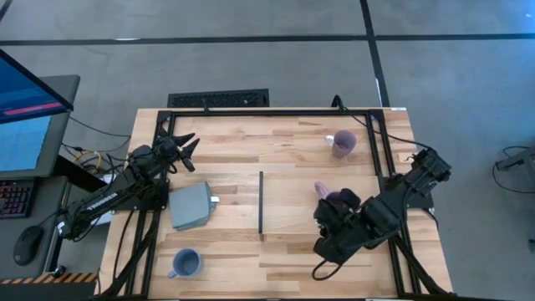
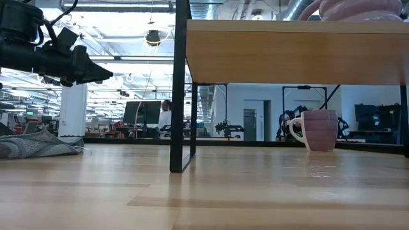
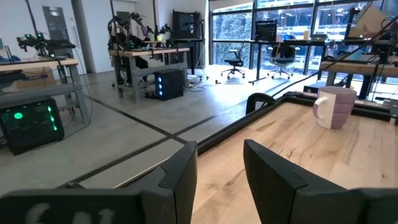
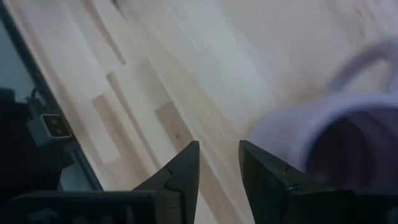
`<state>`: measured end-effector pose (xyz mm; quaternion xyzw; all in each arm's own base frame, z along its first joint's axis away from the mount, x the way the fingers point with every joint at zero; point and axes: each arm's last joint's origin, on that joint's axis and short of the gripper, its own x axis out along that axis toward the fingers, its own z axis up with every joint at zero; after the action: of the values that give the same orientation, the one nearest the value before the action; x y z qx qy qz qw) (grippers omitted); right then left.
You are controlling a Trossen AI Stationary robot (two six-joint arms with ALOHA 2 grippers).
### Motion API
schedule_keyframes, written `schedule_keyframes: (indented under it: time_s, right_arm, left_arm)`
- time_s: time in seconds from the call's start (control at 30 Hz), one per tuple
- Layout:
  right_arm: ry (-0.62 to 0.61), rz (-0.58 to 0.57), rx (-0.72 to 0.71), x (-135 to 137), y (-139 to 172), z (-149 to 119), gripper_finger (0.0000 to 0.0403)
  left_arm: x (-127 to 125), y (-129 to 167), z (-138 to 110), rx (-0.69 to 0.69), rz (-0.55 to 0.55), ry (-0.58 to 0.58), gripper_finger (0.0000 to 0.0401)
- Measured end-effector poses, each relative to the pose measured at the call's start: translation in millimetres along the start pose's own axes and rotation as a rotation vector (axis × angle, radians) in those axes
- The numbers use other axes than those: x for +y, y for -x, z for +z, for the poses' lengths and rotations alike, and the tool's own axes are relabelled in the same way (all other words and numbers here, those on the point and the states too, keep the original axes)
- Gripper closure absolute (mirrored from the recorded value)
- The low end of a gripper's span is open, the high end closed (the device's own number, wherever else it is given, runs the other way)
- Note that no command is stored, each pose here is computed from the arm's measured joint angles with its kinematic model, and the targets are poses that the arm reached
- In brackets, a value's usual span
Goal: Stack small to large cups/mugs on shelf
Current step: Put the purple mug on the shelf
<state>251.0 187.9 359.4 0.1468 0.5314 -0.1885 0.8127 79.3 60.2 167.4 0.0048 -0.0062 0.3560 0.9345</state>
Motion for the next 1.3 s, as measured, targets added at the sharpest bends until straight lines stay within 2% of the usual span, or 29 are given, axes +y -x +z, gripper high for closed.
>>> schedule_keyframes:
  time_s: [0.17, 0.47, 0.87, 1.3]
  right_arm:
    - [-0.058, -0.073, 0.046, -5, 2, -10, 0.0269]
    - [-0.051, -0.053, 0.045, 0, 6, -19, 0.0269]
    - [-0.055, -0.057, 0.047, -1, 5, -16, 0.0269]
    - [0.070, -0.035, 0.101, -2, 4, -15, 0.0269]
  left_arm:
    - [0, 0, 0, 0.000, 0.000, 0.000, 0.0280]
    - [0, 0, 0, 0.000, 0.000, 0.001, 0.0280]
    - [0, 0, 0, 0.000, -0.002, 0.018, 0.0280]
    - [0, 0, 0, 0.000, -0.002, 0.009, 0.0280]
